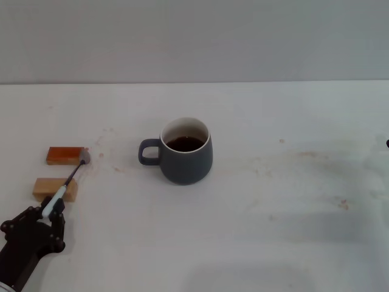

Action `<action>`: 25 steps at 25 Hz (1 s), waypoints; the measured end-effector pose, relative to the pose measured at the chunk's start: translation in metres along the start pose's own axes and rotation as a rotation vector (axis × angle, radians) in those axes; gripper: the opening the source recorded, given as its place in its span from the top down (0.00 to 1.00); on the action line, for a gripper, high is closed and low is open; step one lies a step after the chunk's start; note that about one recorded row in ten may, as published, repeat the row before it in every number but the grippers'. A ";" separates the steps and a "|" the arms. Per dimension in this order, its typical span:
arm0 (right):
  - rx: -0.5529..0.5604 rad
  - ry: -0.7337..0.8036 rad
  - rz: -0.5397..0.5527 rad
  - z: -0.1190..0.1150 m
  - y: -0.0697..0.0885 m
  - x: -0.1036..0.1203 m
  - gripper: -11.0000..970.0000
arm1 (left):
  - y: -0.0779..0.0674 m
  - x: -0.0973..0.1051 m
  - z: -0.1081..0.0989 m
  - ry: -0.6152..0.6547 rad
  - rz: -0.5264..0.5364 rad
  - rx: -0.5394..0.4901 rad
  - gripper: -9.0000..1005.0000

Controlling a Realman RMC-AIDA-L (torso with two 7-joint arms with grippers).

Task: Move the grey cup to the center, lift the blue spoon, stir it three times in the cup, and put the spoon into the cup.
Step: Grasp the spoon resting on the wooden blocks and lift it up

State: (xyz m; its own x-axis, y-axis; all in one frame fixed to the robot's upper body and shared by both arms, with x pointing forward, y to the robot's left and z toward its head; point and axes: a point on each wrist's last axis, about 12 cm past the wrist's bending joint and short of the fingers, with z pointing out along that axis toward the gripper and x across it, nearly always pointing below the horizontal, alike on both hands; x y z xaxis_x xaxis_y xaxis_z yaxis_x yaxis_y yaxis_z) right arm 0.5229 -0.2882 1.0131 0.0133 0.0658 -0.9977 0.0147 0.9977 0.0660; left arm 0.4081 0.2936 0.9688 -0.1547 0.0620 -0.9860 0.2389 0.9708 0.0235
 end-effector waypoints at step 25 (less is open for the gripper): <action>-0.005 0.004 0.004 -0.001 0.002 0.001 0.99 | -0.003 -0.056 0.018 -0.358 0.053 0.126 0.85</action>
State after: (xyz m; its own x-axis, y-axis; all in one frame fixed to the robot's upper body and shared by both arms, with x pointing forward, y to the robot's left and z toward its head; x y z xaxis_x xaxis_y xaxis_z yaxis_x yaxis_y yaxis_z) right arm 0.5215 -0.2861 1.0120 0.0089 0.0698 -0.9975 0.0099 0.9975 0.0699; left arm 0.4328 0.2828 1.0210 0.2003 0.0048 -0.9797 0.3566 0.9310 0.0774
